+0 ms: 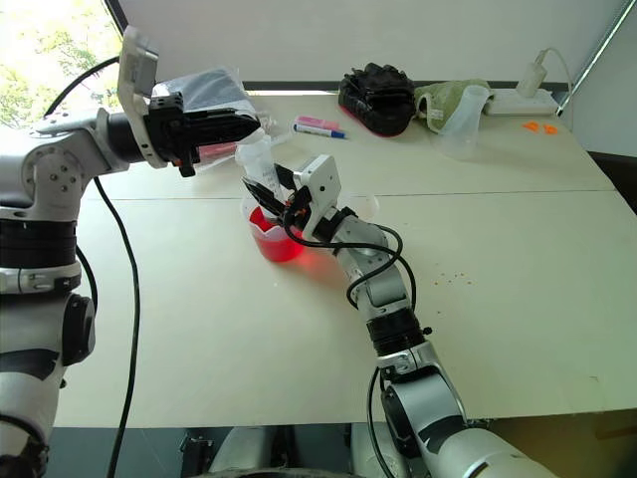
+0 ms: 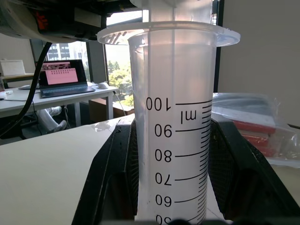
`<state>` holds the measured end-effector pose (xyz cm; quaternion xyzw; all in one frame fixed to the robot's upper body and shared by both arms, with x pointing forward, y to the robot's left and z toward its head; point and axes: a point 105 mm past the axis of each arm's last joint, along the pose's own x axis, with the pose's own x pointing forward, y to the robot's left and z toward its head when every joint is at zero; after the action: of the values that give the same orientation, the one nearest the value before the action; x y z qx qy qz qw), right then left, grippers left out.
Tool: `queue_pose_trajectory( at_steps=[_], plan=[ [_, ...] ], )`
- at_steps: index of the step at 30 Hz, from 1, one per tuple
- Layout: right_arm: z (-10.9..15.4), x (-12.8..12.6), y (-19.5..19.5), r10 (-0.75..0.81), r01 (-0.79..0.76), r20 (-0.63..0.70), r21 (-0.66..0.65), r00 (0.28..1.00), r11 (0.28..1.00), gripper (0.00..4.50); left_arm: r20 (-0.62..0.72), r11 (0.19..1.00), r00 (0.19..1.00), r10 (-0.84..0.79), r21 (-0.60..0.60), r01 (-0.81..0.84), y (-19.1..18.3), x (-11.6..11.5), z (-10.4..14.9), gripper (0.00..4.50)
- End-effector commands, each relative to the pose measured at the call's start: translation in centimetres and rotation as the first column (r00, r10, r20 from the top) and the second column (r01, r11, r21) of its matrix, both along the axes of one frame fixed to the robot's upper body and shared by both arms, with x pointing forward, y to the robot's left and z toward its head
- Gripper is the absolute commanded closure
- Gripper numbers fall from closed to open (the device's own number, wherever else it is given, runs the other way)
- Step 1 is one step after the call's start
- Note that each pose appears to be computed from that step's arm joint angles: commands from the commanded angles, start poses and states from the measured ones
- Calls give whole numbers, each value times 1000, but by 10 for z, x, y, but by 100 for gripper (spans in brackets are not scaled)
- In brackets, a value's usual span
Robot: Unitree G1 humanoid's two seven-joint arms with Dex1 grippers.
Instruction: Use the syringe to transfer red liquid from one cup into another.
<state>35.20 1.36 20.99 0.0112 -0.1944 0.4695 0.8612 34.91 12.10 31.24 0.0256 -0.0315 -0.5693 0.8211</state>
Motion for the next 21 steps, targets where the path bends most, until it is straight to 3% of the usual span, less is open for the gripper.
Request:
queue_pose_trajectory(
  at_steps=[1, 21],
  plan=[
    [-13, -14, 16, 70, -70, -22, -25, 997, 997, 310, 159, 997, 987, 14, -74, -2, 7, -11, 48, 447],
    [-20, -17, 17, 72, -73, -39, -28, 997, 997, 310, 180, 994, 984, 19, -113, 1, 8, -10, 63, 447]
  ],
)
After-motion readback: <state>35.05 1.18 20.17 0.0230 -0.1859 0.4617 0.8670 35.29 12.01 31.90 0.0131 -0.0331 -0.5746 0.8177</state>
